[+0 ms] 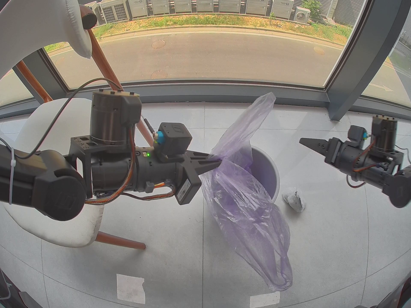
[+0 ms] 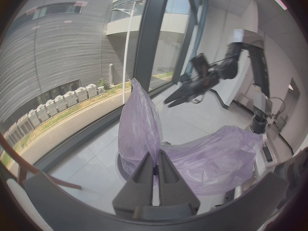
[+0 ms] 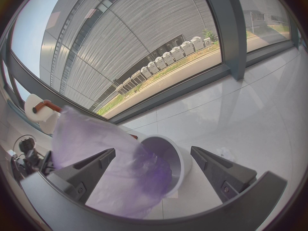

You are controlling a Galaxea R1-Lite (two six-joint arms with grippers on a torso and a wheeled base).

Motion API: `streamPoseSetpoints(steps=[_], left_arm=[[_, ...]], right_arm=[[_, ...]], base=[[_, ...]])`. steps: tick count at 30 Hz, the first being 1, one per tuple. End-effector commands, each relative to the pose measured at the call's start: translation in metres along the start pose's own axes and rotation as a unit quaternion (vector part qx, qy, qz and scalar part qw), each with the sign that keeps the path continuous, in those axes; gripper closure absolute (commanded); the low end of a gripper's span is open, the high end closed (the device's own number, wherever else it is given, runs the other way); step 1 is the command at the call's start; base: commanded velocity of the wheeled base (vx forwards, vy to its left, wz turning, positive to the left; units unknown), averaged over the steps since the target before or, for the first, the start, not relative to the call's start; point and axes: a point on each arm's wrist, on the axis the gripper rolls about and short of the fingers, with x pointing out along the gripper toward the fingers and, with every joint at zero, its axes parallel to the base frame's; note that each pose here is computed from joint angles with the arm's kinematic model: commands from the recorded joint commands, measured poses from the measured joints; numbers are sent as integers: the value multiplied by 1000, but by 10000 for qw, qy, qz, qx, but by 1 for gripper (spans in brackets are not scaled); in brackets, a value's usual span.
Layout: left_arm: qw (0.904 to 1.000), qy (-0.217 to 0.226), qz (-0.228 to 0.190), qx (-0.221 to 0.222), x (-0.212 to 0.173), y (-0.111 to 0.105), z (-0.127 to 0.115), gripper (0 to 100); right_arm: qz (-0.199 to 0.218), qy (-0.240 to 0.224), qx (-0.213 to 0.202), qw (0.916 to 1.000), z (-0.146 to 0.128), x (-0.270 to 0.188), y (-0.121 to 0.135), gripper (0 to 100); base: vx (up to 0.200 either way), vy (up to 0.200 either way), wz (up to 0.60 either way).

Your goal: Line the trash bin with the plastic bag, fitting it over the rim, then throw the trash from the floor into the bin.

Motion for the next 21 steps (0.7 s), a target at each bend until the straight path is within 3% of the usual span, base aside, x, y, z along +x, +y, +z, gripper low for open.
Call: streamPoseSetpoints(steps=[1, 4, 10, 14, 15, 21], left_arm=[[9964, -125, -520, 658, -5, -2, -11, 100], [9950, -40, -575, 813, 3, -1, -18, 100], [9811, -71, -854, 1736, 14, 6, -34, 100], [9795, -101, -960, 1765, 15, 5, -36, 100], [9799, -107, -945, 1755, 15, 6, -35, 100], [9810, -73, -943, 1694, 8, 8, -30, 100]], right_arm=[[247, 120, 142, 9995, -34, 114, -39, 0], [257, 21, 113, 9996, -30, 119, -42, 0], [385, -178, 69, 9991, -30, 128, -42, 0], [532, -442, -1, 9976, -37, 145, -49, 0], [605, -561, -9, 9966, -37, 149, -50, 100], [1021, -791, 263, 9913, -35, 163, -31, 100]], base=[[0, 0, 0], [0, 0, 0], [0, 0, 0], [0, 0, 0], [0, 0, 0], [0, 0, 0]])
